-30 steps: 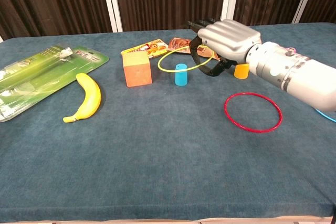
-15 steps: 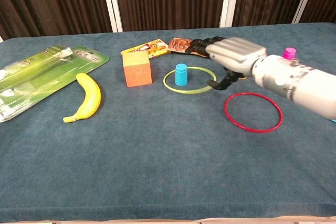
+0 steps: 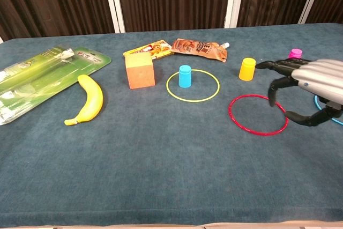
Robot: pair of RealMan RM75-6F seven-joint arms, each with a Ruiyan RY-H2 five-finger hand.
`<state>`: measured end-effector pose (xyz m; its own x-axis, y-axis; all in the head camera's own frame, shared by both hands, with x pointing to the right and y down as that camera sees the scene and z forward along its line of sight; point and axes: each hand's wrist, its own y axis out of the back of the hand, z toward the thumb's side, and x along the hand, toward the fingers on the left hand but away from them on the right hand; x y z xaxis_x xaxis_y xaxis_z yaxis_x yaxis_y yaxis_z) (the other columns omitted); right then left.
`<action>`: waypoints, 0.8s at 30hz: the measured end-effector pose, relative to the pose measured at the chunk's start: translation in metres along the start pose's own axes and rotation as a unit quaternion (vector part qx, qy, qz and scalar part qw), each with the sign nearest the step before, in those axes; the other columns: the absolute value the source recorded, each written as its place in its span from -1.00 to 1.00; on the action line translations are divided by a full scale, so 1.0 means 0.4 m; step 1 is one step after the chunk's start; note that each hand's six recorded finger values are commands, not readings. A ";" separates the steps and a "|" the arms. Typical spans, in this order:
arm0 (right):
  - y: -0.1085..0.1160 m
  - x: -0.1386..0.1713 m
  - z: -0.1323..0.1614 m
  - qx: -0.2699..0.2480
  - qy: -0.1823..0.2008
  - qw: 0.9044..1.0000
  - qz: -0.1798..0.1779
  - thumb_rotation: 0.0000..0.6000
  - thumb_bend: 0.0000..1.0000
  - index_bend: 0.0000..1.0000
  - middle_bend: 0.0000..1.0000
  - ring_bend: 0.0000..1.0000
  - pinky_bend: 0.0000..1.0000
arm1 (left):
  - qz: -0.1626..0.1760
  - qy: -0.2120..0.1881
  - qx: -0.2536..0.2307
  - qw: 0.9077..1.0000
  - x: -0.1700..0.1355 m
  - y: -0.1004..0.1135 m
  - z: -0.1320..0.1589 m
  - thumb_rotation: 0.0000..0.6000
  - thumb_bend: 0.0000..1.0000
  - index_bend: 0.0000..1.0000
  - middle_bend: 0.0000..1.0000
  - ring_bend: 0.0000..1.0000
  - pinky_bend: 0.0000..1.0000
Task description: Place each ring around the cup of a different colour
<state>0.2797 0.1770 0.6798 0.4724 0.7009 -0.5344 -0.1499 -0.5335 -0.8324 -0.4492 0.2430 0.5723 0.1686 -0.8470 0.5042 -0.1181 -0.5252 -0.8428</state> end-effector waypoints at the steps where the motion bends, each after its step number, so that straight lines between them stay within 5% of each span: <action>1: -0.007 0.002 -0.008 0.002 -0.003 1.000 0.003 1.00 0.00 0.17 -0.92 -1.00 -1.00 | 0.000 -0.001 0.000 1.000 0.000 0.000 0.001 1.00 -0.04 -1.00 -1.00 -1.00 -0.90; 15: -0.106 -0.026 -0.036 -0.012 -0.013 0.999 0.035 1.00 0.00 0.27 -0.93 -1.00 -1.00 | 0.002 0.004 -0.001 1.000 0.001 0.003 -0.005 1.00 -0.04 -1.00 -1.00 -1.00 -0.90; 24: -0.123 -0.031 -0.028 -0.017 -0.008 0.999 0.036 1.00 0.00 0.23 -0.93 -1.00 -1.00 | 0.003 0.004 -0.002 1.000 0.001 0.005 -0.007 1.00 -0.04 -1.00 -1.00 -1.00 -0.90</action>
<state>0.2910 0.1894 0.7290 0.4475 0.6682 -0.5944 -0.1528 -0.5978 -0.7870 -0.4519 0.2413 0.5712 0.1590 -0.8513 0.5000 -0.1237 -0.5196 -0.8454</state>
